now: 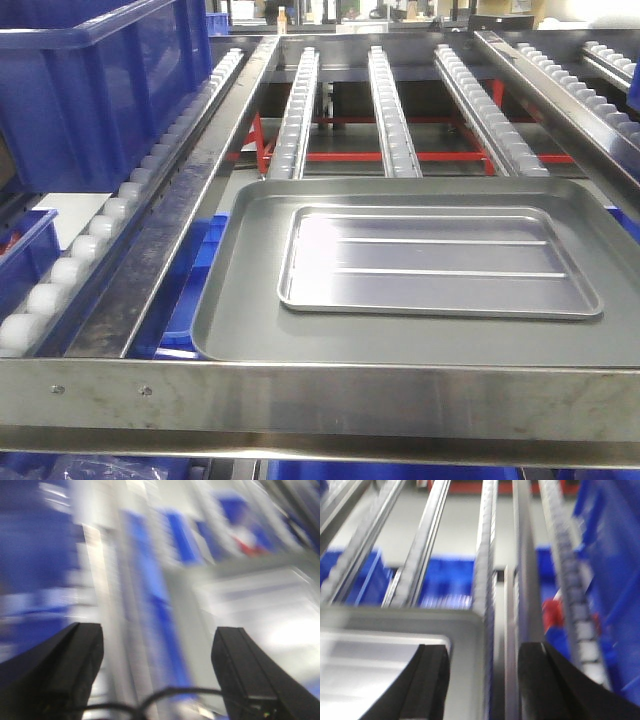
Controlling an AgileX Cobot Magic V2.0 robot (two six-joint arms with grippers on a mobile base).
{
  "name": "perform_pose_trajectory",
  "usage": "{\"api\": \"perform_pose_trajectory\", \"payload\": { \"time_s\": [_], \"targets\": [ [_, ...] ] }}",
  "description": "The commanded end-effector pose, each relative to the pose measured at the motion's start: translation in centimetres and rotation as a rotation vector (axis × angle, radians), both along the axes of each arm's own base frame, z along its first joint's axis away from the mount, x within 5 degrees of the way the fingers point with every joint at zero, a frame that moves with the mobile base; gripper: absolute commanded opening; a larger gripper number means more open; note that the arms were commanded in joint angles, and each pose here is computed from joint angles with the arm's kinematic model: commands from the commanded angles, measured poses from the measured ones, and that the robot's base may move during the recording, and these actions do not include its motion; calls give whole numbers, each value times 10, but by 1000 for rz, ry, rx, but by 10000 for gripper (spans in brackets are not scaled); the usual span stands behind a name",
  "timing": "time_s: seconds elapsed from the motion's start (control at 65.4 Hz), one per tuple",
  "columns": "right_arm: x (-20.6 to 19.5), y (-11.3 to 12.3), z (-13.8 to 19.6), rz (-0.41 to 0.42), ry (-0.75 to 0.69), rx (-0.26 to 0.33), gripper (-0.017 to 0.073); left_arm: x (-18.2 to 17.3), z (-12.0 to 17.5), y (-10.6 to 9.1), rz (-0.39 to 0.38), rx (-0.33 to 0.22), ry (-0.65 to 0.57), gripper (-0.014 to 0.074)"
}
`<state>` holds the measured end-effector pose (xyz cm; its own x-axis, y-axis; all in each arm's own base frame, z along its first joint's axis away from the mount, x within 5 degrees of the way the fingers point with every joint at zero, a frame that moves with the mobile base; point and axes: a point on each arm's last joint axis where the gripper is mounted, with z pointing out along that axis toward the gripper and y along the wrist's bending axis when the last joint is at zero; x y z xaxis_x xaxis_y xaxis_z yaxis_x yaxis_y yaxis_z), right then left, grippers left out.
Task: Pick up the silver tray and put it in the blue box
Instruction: 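Move both arms from rest toward the small silver tray on the shelf, then lower both grippers onto opposite edges of the silver tray and close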
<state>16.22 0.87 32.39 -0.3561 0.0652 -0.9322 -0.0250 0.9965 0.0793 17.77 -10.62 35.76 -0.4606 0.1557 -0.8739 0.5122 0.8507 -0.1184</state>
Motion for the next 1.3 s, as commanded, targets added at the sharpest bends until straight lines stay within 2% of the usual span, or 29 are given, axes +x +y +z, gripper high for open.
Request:
{"api": "perform_pose_trajectory", "payload": {
  "time_s": [0.0, 0.092, 0.168, 0.245, 0.352, 0.52, 0.581, 0.611, 0.642, 0.657, 0.672, 0.749, 0.825, 0.902, 0.978, 1.024, 1.085, 1.284],
  "targets": [
    [12, 9, 19, 48, -31, -2, 438, 5, 14, -32, -97, -62, -62, 379],
    [25, 19, 20, 95, 16, -5, 447, 6, 10, -70, -211, -69, -75, 379],
    [34, 25, 18, 117, 38, -8, 471, 8, 3, -94, -260, -73, -70, 379],
    [41, 26, 18, 120, 63, -8, 490, 17, -5, -107, -268, -56, -2, 379],
    [49, 28, 17, 122, 120, -15, 491, 35, -7, -118, -275, 18, 50, 379],
    [68, 40, 9, 159, 289, -39, 491, 55, 2, -150, -298, 30, 74, 378],
    [78, 44, 6, 167, 347, -47, 491, 64, -1, -160, -271, 67, 141, 378],
    [82, 45, 6, 167, 369, -50, 491, 70, -7, -162, -241, 114, 177, 377],
    [89, 47, 3, 167, 400, -54, 491, 76, -11, -163, -189, 153, 217, 377],
    [91, 47, 3, 167, 410, -55, 491, 79, -13, -163, -158, 156, 242, 377],
    [93, 48, 4, 167, 418, -57, 491, 83, -16, -164, -134, 187, 253, 377],
    [107, 50, 0, 157, 472, -53, 491, 97, -24, -167, -16, 234, 308, 377],
    [116, 52, -4, 147, 509, -45, 490, 106, -29, -175, 44, 222, 357, 377],
    [128, 54, -9, 140, 537, -39, 489, 113, -35, -182, 69, 221, 384, 377],
    [137, 56, -16, 130, 560, -31, 489, 119, -41, -188, 117, 189, 418, 377],
    [143, 56, -21, 117, 576, -22, 489, 122, -43, -191, 134, 172, 429, 377],
    [150, 55, -29, 104, 593, -14, 489, 125, -47, -194, 135, 177, 433, 377],
    [167, 53, -54, 84, 652, -15, 489, 140, -64, -190, 202, 171, 479, 377]
  ]
}}
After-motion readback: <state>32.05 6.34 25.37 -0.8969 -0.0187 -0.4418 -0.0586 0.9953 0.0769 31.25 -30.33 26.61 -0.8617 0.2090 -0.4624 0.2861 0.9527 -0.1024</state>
